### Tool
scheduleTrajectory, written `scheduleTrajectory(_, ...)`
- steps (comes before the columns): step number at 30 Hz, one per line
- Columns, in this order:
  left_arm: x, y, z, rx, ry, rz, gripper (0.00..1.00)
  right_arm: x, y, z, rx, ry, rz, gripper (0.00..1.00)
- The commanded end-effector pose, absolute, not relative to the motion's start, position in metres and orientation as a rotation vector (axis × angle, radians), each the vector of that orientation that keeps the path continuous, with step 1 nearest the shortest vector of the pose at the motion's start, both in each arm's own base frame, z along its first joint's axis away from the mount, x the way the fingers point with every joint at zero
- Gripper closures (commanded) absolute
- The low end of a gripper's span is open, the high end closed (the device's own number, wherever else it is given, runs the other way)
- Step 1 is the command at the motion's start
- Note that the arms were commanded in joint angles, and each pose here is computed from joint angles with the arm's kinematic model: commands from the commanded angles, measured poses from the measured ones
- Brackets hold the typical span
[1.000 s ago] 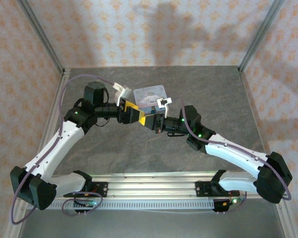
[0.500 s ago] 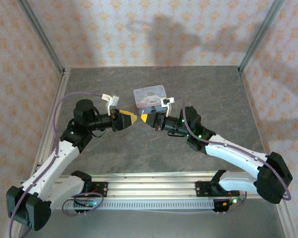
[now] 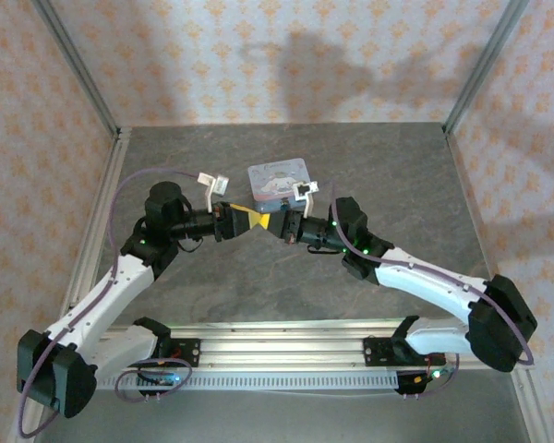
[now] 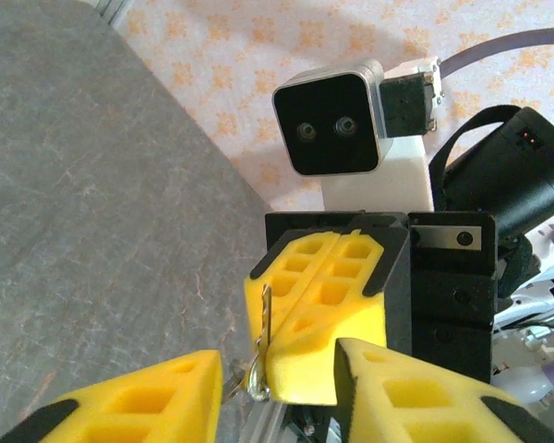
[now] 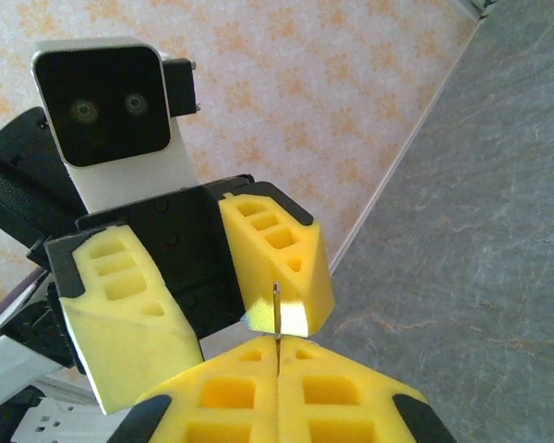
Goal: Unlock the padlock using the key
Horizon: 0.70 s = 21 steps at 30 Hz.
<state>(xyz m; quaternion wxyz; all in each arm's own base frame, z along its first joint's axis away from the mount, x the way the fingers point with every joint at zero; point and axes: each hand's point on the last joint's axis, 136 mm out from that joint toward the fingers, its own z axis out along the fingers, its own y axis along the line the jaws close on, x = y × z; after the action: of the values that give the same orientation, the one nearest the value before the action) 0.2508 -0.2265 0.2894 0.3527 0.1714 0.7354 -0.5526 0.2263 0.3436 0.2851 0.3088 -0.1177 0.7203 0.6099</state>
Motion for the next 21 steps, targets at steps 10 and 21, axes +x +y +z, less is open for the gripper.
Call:
scheduleTrajectory(10,0.246,-0.232,0.306,0.504,1.846,-1.453,0.78,0.229,0.343,0.314,-0.324,1.798,1.63,1.0)
scheduleTrajectory(21,0.245,-0.231,0.306,0.467,1.845,-1.482,0.83,0.231,0.336,0.31,-0.289,1.809,1.607,1.0)
